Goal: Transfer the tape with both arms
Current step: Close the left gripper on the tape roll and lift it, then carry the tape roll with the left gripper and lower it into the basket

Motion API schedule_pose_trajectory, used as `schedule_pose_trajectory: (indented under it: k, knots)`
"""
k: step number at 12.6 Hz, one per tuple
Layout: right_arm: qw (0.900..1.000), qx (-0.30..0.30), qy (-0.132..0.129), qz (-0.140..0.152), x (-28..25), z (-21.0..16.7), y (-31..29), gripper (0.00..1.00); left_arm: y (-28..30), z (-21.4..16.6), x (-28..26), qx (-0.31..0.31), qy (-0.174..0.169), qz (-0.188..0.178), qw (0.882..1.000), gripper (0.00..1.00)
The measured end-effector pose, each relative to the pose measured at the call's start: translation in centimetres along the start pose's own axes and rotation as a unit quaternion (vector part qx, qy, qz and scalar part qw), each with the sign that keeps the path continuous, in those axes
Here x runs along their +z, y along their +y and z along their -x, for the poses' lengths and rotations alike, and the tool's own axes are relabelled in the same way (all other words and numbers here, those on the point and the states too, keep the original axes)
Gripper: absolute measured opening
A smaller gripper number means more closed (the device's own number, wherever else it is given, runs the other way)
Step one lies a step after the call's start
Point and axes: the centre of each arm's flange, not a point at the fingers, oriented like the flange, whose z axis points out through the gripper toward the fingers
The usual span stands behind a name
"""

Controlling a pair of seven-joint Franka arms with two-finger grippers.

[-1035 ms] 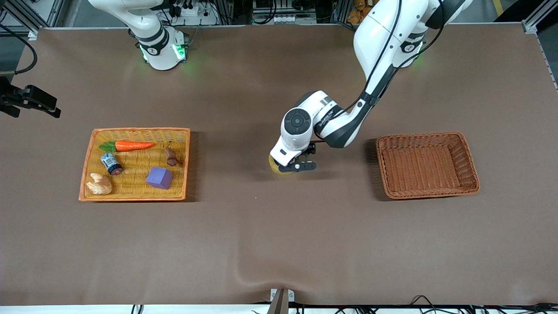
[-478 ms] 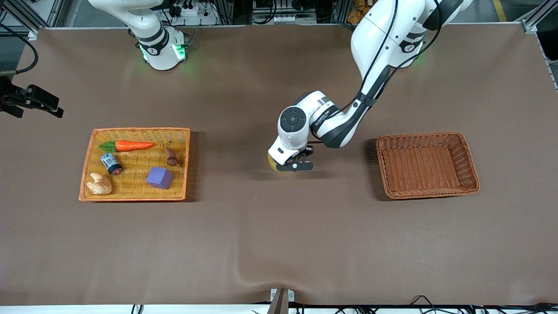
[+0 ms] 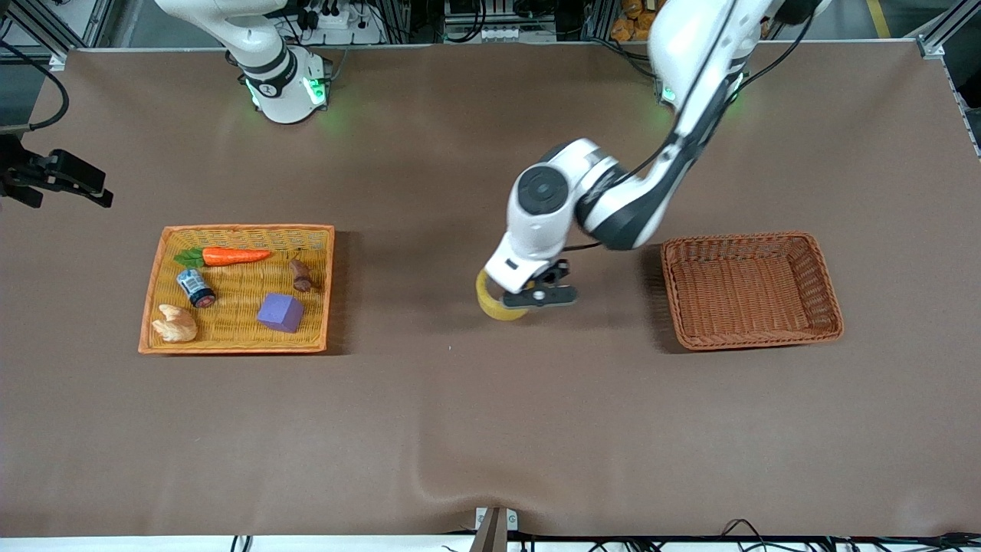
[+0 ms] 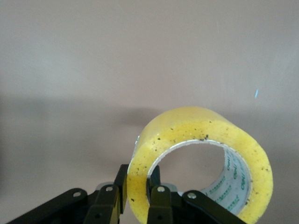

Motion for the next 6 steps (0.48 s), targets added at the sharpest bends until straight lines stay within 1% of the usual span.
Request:
schedule_pose_trajectory:
  k: [2, 3, 5, 6]
  knots:
    - [1.000, -0.001, -0.001, 0.000, 0.1, 0.0, -0.1, 1.00, -6.0, -3.4, -7.6, -0.048, 0.009, 0.003, 0.999, 0.22]
    - [1.000, -0.001, -0.001, 0.000, 0.1, 0.0, -0.1, 1.00, -9.2, -4.6, -10.1, -0.062, 0.011, -0.003, 0.998, 0.22]
    - [1.000, -0.002, -0.001, 0.000, 0.1, -0.1, -0.2, 1.00, -16.2, -7.2, -13.1, -0.065, 0.004, -0.017, 0.998, 0.22]
    - [1.000, -0.002, -0.001, 0.000, 0.1, -0.1, -0.2, 1.00, -19.8, -8.4, -13.5, -0.063, -0.008, -0.020, 0.998, 0.22]
